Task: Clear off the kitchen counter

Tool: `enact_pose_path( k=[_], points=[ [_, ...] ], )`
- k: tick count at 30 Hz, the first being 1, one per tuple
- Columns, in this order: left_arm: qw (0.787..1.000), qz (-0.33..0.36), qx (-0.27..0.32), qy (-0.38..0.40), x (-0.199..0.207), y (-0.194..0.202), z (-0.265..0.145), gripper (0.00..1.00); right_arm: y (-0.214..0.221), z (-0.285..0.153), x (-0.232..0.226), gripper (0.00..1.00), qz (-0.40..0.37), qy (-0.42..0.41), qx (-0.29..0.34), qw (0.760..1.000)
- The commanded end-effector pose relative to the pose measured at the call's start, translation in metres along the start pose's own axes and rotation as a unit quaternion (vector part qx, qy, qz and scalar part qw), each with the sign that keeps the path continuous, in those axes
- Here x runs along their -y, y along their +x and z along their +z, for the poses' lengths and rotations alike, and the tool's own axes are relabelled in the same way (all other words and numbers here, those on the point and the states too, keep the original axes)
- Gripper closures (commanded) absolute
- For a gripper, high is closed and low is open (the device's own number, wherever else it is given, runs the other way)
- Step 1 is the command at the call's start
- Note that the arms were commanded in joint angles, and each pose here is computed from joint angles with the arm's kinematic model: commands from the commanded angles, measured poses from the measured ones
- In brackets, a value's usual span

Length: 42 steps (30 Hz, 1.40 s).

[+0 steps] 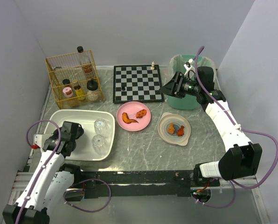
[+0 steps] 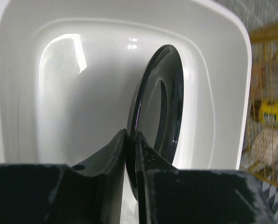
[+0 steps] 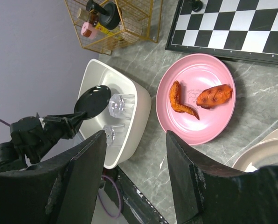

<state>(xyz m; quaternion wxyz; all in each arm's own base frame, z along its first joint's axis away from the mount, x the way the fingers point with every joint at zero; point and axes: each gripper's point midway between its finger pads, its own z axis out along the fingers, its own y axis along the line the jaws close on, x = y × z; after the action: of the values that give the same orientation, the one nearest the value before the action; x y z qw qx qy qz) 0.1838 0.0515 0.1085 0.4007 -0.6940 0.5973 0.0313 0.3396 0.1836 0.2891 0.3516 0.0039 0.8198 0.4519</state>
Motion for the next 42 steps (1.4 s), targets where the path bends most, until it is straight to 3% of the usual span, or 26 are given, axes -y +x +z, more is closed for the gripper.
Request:
enact_pose_path(
  k=[1, 6, 14, 18, 22, 27, 30, 35, 42],
  points=[
    [1.000, -0.021, 0.016, 0.013, 0.015, -0.008, 0.013, 0.82, -0.005, 0.000, -0.004, 0.39, -0.011, -0.014, 0.009, 1.000],
    [1.000, -0.019, 0.016, 0.004, 0.015, -0.015, 0.026, 0.76, -0.004, 0.000, -0.003, 0.39, -0.009, -0.015, 0.007, 1.000],
    [1.000, -0.021, -0.012, -0.009, 0.009, -0.004, 0.037, 0.20, -0.003, 0.002, -0.002, 0.39, -0.006, -0.016, 0.005, 1.000],
    [1.000, -0.020, -0.011, -0.008, 0.010, -0.005, 0.037, 0.07, -0.003, 0.002, 0.000, 0.39, -0.006, -0.015, 0.005, 1.000],
    [1.000, -0.019, -0.007, -0.003, 0.014, -0.010, 0.033, 0.01, -0.002, 0.002, 0.003, 0.39, -0.005, -0.007, 0.006, 1.000],
    [0.999, -0.014, -0.006, 0.032, 0.036, -0.021, 0.019, 0.01, 0.000, 0.003, 0.021, 0.39, -0.008, 0.042, 0.012, 0.999],
    [0.997, 0.020, -0.010, 0.079, 0.066, -0.026, 0.010, 0.01, 0.008, 0.011, 0.034, 0.40, -0.020, 0.084, -0.003, 0.996],
    [0.991, 0.088, -0.046, 0.094, 0.093, -0.015, 0.008, 0.01, 0.035, 0.032, 0.049, 0.40, -0.046, 0.131, -0.042, 0.989],
    [0.952, 0.155, -0.129, 0.231, 0.143, 0.018, -0.015, 0.01, 0.084, 0.061, 0.082, 0.39, -0.043, 0.160, -0.085, 0.983]
  ],
)
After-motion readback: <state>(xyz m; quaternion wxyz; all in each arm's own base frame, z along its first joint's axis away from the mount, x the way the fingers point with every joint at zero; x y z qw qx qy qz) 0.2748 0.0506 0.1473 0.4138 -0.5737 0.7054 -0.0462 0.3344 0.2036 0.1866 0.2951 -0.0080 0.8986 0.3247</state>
